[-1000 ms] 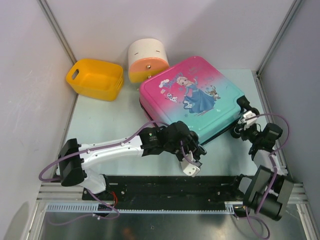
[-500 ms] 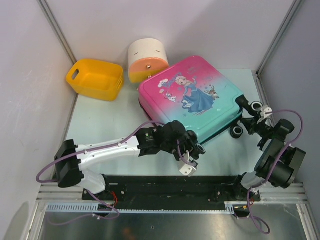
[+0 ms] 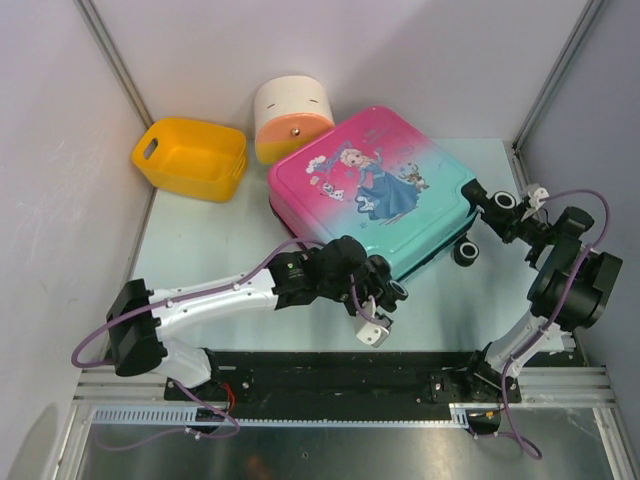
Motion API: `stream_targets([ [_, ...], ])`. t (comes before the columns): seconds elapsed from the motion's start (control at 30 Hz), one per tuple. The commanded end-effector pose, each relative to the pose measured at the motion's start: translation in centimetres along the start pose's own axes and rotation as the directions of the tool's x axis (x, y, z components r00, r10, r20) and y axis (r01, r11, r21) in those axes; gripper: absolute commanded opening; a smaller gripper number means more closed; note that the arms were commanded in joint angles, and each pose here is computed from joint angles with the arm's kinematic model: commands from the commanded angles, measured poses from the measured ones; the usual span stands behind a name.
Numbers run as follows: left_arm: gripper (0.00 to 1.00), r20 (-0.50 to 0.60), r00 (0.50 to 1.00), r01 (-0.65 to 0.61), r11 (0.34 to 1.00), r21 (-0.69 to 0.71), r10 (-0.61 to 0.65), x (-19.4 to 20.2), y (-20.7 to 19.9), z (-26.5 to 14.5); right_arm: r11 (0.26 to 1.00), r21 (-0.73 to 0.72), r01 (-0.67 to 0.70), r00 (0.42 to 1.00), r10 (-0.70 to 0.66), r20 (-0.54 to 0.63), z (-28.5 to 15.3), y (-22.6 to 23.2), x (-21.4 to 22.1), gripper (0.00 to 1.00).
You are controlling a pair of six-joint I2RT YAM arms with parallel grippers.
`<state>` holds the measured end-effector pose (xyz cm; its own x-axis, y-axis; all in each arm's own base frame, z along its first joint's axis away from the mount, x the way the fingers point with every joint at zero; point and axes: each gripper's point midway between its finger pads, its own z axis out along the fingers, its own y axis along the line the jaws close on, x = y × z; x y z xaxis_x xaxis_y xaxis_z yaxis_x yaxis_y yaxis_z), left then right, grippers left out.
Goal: Open, take out, and arrange the luggage
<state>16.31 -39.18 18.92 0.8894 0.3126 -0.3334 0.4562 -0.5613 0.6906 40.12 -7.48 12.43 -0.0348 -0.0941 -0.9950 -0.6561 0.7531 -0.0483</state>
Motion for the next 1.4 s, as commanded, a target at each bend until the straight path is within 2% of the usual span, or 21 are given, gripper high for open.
stream_targets([
  [0.0,0.00,-0.128,0.979,0.199,0.851,0.486,-0.155,1.7,-14.9,-2.8,0.942,0.197,0.273,0.962,-0.273,-0.026,1.5,-7.4,-4.1,0.00],
  [0.2,0.00,-0.100,0.983,0.181,0.849,0.497,-0.151,1.2,-14.9,-2.8,0.959,0.134,0.250,0.968,-0.252,-0.003,5.7,-7.2,-3.9,0.00],
  [0.33,0.00,-0.084,0.985,0.173,0.848,0.502,-0.151,0.9,-14.9,-2.6,0.979,0.083,0.189,0.980,-0.193,0.041,8.1,-6.7,-4.1,0.00],
  [0.5,0.00,-0.059,0.984,0.175,0.845,0.506,-0.168,0.2,-14.9,-2.6,0.983,-0.001,0.186,0.980,-0.185,0.078,11.4,-4.1,-4.2,0.03],
  [0.53,0.00,-0.059,0.984,0.177,0.844,0.507,-0.171,0.1,-15.0,-2.6,0.985,0.000,0.173,0.982,-0.172,0.081,11.7,-4.0,-4.1,0.14],
  [0.6,0.00,-0.055,0.984,0.175,0.845,0.505,-0.171,-0.2,-14.9,-2.6,0.992,0.004,0.123,0.987,-0.123,0.101,11.9,-3.8,-4.9,0.20],
  [0.73,0.00,-0.066,0.974,0.222,0.853,0.473,-0.217,-0.6,-13.6,-2.8,0.999,0.041,0.023,0.995,-0.027,0.098,9.6,-4.9,-6.2,0.39],
  [0.77,0.12,-0.070,0.971,0.234,0.854,0.465,-0.229,-0.7,-13.2,-2.8,0.998,0.046,0.034,0.994,-0.039,0.098,8.8,-5.0,-7.1,0.41],
  [0.83,0.27,-0.077,0.962,0.268,0.863,0.428,-0.261,-1.1,-11.7,-3.0,0.996,0.092,-0.007,0.999,0.002,0.053,6.7,-6.1,-6.5,0.49],
  [0.87,0.47,-0.076,0.960,0.277,0.868,0.412,-0.270,-1.3,-11.1,-3.2,0.993,0.120,0.017,0.999,-0.023,0.044,5.9,-6.4,-7.5,0.52],
  [0.9,0.54,-0.067,0.958,0.283,0.880,0.381,-0.280,-1.6,-9.7,-3.5,0.988,0.143,0.057,0.998,-0.061,0.026,5.1,-7.0,-7.7,0.55],
  [0.93,0.60,-0.068,0.948,0.314,0.881,0.353,-0.311,-2.0,-8.8,-3.9,0.985,0.168,0.033,0.999,-0.033,-0.002,4.0,-7.3,-7.3,0.59],
  [1.0,0.71,-0.049,0.937,0.344,0.891,0.297,-0.346,-2.7,-6.7,-4.8,0.972,0.222,0.075,0.997,-0.072,-0.021,2.8,-8.2,-9.1,0.64],
  [1.03,0.99,-0.041,0.919,0.388,0.883,0.264,-0.391,-3.2,-5.9,-5.7,0.973,0.226,0.045,0.998,-0.036,-0.041,2.3,-8.1,-8.9,0.68],
  [1.1,1.00,-0.013,0.889,0.452,0.872,0.189,-0.458,-3.3,-3.4,-7.1,0.964,0.262,0.041,0.999,-0.031,-0.039,1.9,-8.6,-10.9,0.72],
  [1.2,1.00,0.060,0.784,0.614,0.787,0.061,-0.617,-2.5,0.4,-10.2,0.962,0.272,-0.031,0.999,0.037,-0.020,2.5,-8.6,-12.8,0.79],
  [1.23,1.00,0.098,0.719,0.686,0.725,0.054,-0.688,-2.5,1.1,-11.1,0.959,0.268,-0.094,0.995,0.097,0.002,3.1,-8.5,-14.5,0.80],
  [1.3,1.00,0.149,0.643,0.764,0.642,-0.061,-0.752,-0.2,3.3,-14.0,0.948,0.277,-0.157,0.987,0.160,0.012,3.8,-8.5,-15.9,0.82],
  [1.33,1.00,0.169,0.574,0.818,0.568,-0.090,-0.801,0.4,3.7,-14.9,0.939,0.278,-0.204,0.977,0.214,-0.006,4.2,-8.3,-16.5,0.82],
  [1.37,1.00,0.197,0.524,0.851,0.498,-0.169,-0.829,2.6,4.7,-16.5,0.944,0.256,-0.210,0.975,0.223,-0.021,5.3,-7.5,-17.0,0.82],
])
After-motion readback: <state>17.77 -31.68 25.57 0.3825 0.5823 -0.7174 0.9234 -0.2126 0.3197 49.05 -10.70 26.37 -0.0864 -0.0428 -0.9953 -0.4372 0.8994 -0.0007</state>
